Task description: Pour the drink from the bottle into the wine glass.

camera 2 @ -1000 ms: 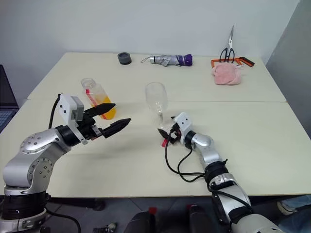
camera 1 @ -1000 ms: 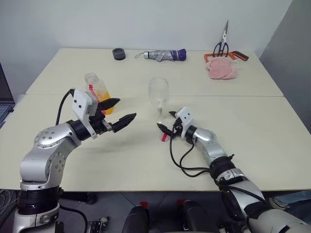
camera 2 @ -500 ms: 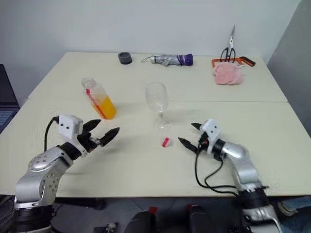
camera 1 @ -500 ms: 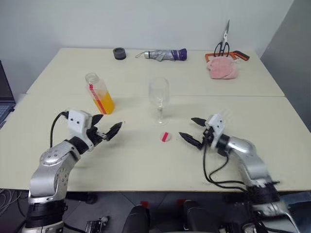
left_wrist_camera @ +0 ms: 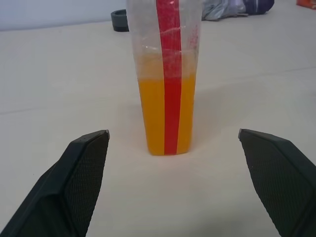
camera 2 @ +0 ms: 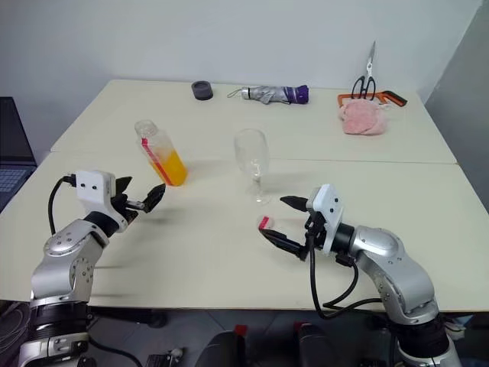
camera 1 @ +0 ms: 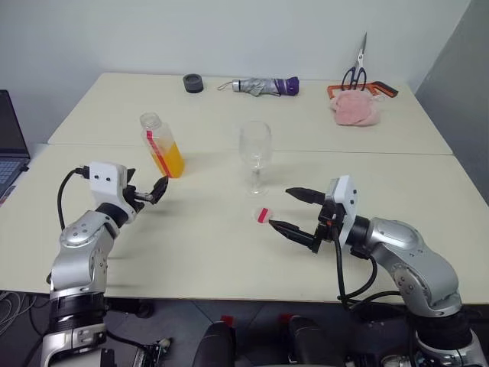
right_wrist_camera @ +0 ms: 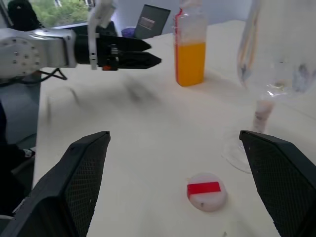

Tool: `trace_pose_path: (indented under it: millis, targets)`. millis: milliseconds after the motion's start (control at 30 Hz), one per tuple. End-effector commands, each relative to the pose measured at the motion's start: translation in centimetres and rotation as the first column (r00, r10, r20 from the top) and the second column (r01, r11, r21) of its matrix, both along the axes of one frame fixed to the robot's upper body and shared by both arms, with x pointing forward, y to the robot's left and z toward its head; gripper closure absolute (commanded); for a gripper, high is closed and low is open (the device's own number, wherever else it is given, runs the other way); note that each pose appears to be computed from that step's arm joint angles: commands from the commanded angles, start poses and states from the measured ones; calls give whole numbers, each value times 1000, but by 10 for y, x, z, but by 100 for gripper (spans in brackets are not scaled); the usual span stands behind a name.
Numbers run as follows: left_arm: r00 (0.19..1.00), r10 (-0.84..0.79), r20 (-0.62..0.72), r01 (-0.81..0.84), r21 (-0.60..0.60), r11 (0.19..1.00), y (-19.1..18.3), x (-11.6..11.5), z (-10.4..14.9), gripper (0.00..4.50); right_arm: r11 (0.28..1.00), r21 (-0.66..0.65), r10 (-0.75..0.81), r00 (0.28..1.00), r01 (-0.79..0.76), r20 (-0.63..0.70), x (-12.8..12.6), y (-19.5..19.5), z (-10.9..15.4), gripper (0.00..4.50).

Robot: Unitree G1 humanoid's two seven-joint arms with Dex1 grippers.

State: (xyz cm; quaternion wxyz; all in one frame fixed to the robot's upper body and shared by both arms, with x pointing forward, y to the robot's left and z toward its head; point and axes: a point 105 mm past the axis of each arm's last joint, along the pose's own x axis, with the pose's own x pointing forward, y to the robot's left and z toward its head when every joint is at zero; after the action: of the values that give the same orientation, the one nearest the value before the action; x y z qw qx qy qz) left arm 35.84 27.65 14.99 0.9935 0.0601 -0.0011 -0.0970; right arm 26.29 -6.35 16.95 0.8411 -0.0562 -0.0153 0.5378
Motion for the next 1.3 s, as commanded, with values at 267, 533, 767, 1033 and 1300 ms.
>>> trace_pose_path:
  millis: [267,533,767,1033,1300]
  targets:
    - [996,-29,81,25,58,998,5,22,34,0,997,19,71,995,-73,68,-15,6,19,3]
    - [994,-64,91,58,64,996,0,38,40,0,998,10,62,995,-63,82,-12,8,21,3]
    - [992,-75,102,70,56,996,0,49,46,0,998,0,64,994,-64,87,-10,8,22,3]
    - [990,-81,112,77,37,996,2,59,53,19,998,6,66,993,-67,97,-10,10,25,1]
    - [989,-83,119,80,28,996,3,63,53,248,998,19,65,992,-68,111,-9,12,31,0]
